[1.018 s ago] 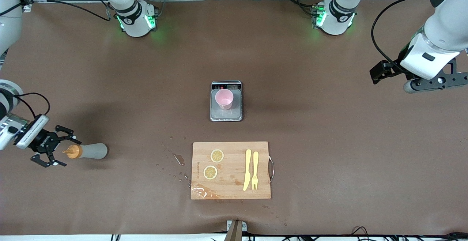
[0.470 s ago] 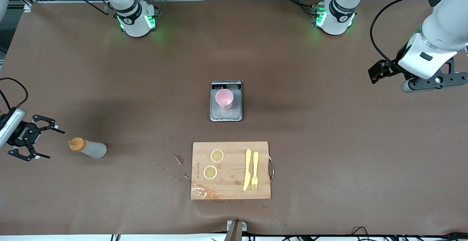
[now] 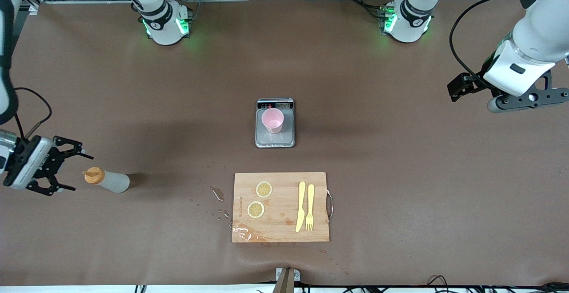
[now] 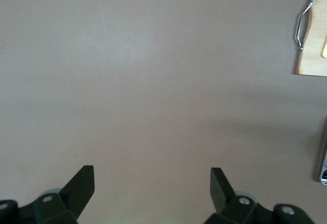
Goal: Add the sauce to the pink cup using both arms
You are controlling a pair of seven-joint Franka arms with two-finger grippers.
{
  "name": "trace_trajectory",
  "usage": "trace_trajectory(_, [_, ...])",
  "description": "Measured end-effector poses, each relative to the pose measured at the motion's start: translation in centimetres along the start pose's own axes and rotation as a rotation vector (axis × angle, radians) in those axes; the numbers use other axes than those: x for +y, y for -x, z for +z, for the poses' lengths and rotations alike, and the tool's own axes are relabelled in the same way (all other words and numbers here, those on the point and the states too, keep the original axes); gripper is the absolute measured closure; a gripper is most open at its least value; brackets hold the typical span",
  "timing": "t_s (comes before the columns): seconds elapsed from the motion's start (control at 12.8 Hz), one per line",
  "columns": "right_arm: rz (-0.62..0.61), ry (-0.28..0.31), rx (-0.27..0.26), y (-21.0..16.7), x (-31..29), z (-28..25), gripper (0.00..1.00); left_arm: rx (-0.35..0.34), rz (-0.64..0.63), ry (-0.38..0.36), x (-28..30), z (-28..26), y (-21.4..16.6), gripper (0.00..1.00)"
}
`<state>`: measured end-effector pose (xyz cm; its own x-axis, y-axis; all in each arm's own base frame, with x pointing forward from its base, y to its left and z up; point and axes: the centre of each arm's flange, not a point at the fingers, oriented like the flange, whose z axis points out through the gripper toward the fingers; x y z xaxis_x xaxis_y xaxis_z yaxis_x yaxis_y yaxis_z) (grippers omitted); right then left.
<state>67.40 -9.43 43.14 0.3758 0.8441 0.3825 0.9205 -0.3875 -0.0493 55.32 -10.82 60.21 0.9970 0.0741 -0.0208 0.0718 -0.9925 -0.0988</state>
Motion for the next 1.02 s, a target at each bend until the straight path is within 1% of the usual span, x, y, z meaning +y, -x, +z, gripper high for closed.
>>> trace_trajectory(0.16, [0.062, 0.005, -0.078, -1.8, -1.8, -1.4, 0.00, 0.001, -0.002, 0.000, -0.1, -0.1, 0.0, 0.00])
trace_trajectory(0.39, [0.239, 0.011, -0.170, -2.9, -6.2, -3.9, 0.00, 0.006, -0.002, 0.001, -0.1, -0.3, 0.0, 0.00])
trace_trajectory(0.47, [0.291, 0.011, -0.184, -3.2, -7.5, -4.8, 0.00, 0.008, -0.003, 0.001, -0.1, -0.4, 0.1, 0.00])
trace_trajectory(0.7, [0.464, 0.057, -0.212, -3.1, -9.6, -8.1, 0.00, 0.019, -0.006, 0.003, -0.3, -1.0, 0.2, 0.00])
trace_trajectory(1.02, [0.849, 0.059, -0.244, -3.5, -12.4, -10.9, 0.00, 0.036, -0.024, 0.005, -1.6, -1.9, 0.3, 0.00])
